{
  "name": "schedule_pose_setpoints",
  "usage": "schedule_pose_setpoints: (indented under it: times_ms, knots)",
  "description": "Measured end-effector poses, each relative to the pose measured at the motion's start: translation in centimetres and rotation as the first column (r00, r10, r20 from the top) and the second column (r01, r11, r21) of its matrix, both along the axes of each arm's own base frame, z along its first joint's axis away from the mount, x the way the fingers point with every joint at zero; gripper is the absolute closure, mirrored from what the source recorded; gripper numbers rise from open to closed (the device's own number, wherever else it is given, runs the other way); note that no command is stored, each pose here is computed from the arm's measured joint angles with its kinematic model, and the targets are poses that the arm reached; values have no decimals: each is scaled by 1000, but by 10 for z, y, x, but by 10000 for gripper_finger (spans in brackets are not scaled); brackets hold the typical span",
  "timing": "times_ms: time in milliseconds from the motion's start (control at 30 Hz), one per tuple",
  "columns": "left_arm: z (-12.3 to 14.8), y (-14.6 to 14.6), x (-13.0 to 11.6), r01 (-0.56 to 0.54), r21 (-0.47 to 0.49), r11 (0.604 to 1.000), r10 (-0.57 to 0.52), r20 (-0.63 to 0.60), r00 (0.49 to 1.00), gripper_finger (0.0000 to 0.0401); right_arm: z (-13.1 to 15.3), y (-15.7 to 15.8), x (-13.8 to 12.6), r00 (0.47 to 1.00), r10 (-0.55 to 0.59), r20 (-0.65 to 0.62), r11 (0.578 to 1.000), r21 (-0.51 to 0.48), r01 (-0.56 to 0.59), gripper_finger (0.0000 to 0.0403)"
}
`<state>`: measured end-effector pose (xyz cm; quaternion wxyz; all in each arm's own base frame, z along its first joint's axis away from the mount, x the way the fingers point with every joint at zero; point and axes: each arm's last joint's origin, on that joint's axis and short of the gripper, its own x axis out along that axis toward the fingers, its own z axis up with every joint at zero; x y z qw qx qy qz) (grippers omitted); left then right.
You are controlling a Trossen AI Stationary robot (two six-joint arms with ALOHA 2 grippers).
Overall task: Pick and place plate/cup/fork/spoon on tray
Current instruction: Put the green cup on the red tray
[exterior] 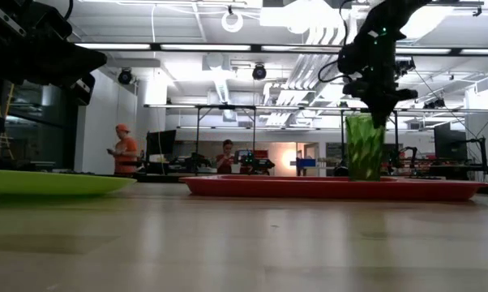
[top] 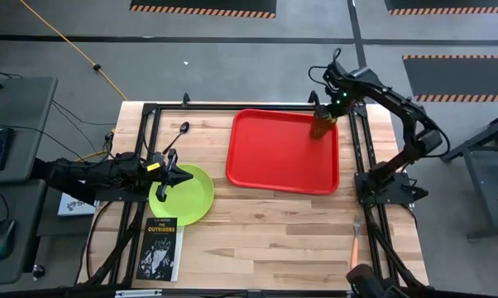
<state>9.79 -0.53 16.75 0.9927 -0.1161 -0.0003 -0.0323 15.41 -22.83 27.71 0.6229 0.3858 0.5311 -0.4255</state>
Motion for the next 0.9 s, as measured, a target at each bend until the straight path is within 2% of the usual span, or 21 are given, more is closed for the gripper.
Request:
schedule_pose_setpoints:
  times_ms: [333,633,900]
  knots:
    - [0,0,0,0,0,1000,0,0,1000,400,-3,-1,-1,999,-49,15,999,5,49,403]
    - [0,0,0,0,0,1000,0,0,1000,400,6,-2,-1,997,-73,8,997,-7,73,403]
    - [0,0,0,0,0,1000,0,0,1000,400,6,2,-1,995,-90,53,994,63,86,376]
